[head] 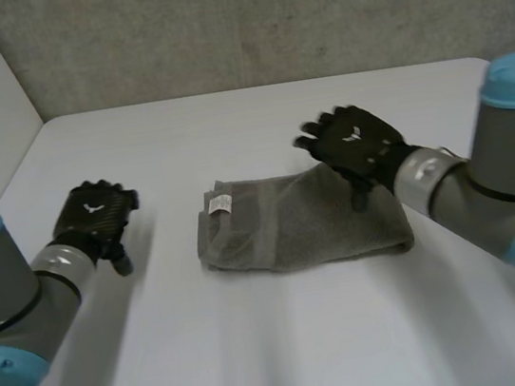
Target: Fold the towel.
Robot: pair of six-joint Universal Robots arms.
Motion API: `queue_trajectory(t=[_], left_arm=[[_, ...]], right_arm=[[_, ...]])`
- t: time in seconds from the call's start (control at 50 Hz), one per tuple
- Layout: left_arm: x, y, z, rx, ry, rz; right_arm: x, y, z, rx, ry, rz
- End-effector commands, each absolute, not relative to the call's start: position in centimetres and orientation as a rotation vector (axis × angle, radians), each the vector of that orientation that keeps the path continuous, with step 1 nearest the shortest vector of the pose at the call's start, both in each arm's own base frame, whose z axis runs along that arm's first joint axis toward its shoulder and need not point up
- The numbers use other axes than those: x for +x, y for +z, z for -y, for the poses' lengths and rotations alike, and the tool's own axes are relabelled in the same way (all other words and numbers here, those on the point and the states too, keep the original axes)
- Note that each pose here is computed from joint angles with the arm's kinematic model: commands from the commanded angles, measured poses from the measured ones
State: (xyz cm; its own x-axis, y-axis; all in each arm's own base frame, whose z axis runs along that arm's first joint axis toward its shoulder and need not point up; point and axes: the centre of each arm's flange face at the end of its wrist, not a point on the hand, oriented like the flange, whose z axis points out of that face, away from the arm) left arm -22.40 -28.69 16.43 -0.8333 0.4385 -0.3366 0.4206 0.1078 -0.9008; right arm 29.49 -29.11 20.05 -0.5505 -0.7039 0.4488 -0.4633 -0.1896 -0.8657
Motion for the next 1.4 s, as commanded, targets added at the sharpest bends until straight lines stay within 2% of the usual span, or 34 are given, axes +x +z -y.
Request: queue_trajectory(t=[0.02, 0.14, 0.28, 0.58, 0.68, 0.82, 0.92, 0.98, 1.06, 1.1, 1.14, 1.2, 1.24, 1.26, 1.3, 1.36, 1.4], left_arm=[[-26.0, 16.8, 25.7, -0.946, 1.823, 2.204], [-28.8, 17.3, 23.1, -0.895, 1.743, 2.108], [-30.6, 16.5, 22.0, -0.915, 1.705, 2.086], [-31.7, 13.0, 21.8, -0.945, 1.639, 2.184], [-31.6, 13.0, 21.8, -0.942, 1.639, 2.186], [-31.3, 13.5, 22.1, -0.923, 1.658, 2.187], [-30.7, 14.2, 22.5, -0.900, 1.683, 2.188], [-30.6, 14.4, 22.6, -0.892, 1.690, 2.191], [-30.3, 14.6, 22.9, -0.879, 1.701, 2.195], [-30.3, 14.7, 22.9, -0.877, 1.703, 2.195], [-30.3, 14.9, 22.9, -0.873, 1.710, 2.193], [-30.2, 15.1, 22.9, -0.867, 1.720, 2.195], [-29.9, 15.2, 22.7, -0.853, 1.730, 2.213], [-29.9, 15.2, 22.7, -0.853, 1.730, 2.213], [-29.6, 15.6, 22.7, -0.835, 1.752, 2.218], [-29.5, 15.7, 22.7, -0.830, 1.759, 2.220], [-29.2, 16.1, 22.7, -0.816, 1.774, 2.227]], right_arm=[[25.3, 17.9, 28.1, -1.256, -1.683, -2.048], [23.4, 15.9, 27.1, -1.207, -1.585, -2.098], [22.1, 14.6, 27.4, -1.170, -1.601, -2.118], [21.9, 12.5, 28.6, -1.193, -1.629, -2.099], [20.7, 12.3, 29.0, -1.177, -1.644, -2.131], [18.2, 12.7, 29.8, -1.176, -1.667, -2.172], [15.3, 15.6, 29.8, -1.174, -1.691, -2.189], [15.2, 16.6, 29.7, -1.185, -1.701, -2.168], [15.6, 19.4, 29.8, -1.219, -1.770, -2.088], [16.2, 20.2, 29.9, -1.241, -1.794, -2.050], [19.3, 21.7, 29.2, -1.315, -1.819, -1.909], [21.2, 22.4, 28.6, -1.346, -1.818, -1.834], [24.7, 22.9, 27.3, -1.409, -1.804, -1.708], [24.8, 22.9, 27.3, -1.409, -1.804, -1.707], [28.5, 22.4, 25.9, -1.474, -1.761, -1.607], [30.4, 22.0, 24.8, -1.507, -1.734, -1.555], [33.5, 20.7, 22.9, -1.561, -1.675, -1.476]])
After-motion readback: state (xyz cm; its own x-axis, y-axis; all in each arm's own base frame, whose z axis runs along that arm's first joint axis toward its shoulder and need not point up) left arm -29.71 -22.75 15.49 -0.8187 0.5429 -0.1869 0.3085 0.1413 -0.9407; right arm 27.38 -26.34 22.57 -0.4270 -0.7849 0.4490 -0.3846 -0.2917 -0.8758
